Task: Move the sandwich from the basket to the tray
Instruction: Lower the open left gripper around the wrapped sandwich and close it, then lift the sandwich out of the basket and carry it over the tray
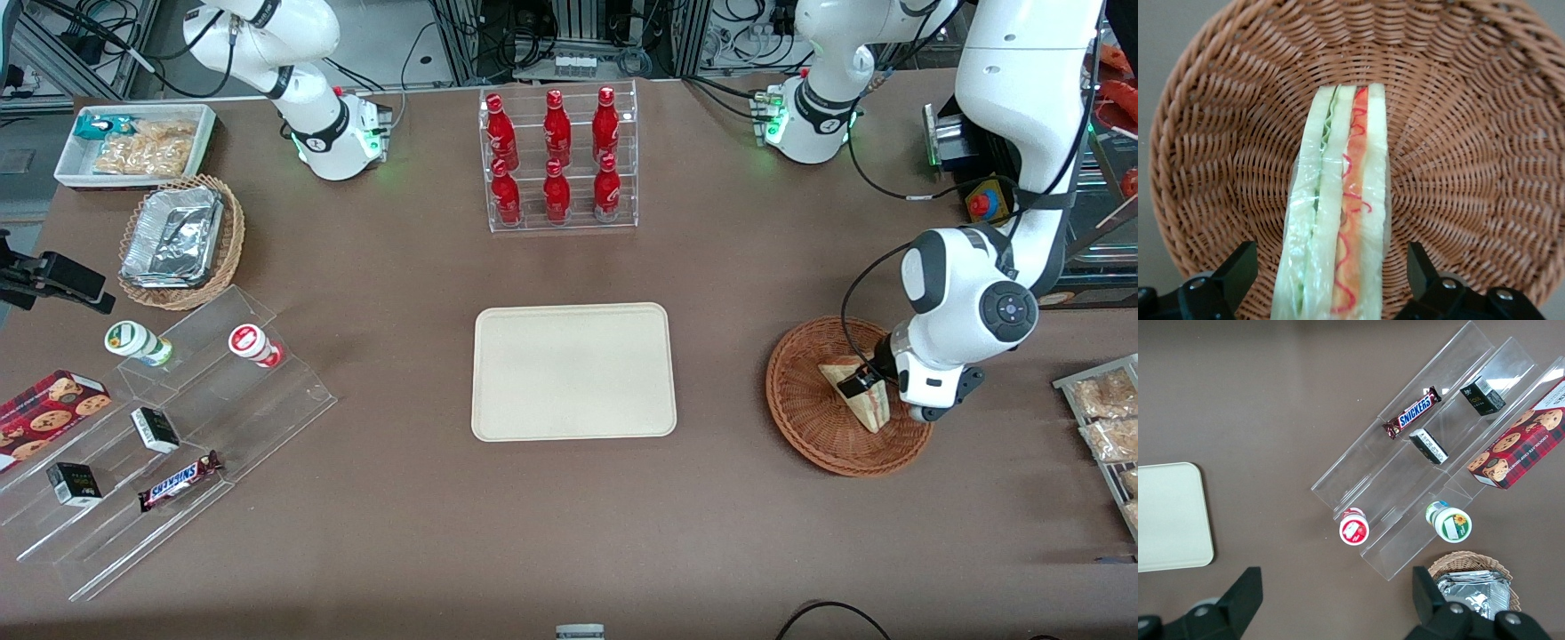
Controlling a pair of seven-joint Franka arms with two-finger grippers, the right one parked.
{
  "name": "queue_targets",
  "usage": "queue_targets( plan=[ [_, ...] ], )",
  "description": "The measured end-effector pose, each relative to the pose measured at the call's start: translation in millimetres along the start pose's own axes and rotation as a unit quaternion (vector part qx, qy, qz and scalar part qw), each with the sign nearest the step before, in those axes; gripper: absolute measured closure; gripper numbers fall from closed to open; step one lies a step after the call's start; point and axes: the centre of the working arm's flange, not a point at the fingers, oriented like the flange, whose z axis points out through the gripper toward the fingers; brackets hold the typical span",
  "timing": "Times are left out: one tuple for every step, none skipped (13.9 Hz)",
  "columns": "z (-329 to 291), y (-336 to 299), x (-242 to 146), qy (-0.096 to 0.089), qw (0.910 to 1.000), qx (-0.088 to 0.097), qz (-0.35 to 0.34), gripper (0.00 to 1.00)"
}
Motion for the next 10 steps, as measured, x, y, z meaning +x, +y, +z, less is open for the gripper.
queue_targets(
  plan=[
    [3,0,0,-0.002,1.0000,0.001,-0.003,0.13],
    [3,0,0,-0.002,1.0000,0.001,-0.004,0.26],
    [1,0,0,-0.001,1.0000,0.000,-0.005,0.37],
    [-2,1,1,0.001,1.0000,-0.001,-0.004,0.46],
    [-7,3,2,0.002,1.0000,-0.002,-0.003,0.56],
    [-15,7,3,0.003,1.0000,-0.003,0.002,0.66],
    [-25,12,2,0.002,0.9998,-0.002,0.020,0.71],
    [-36,20,0,0.002,0.9983,0.001,0.059,0.73],
    [-47,30,-5,0.002,0.9936,0.005,0.113,0.74],
    [-56,41,-12,0.000,0.9877,0.009,0.156,0.77]
  ],
)
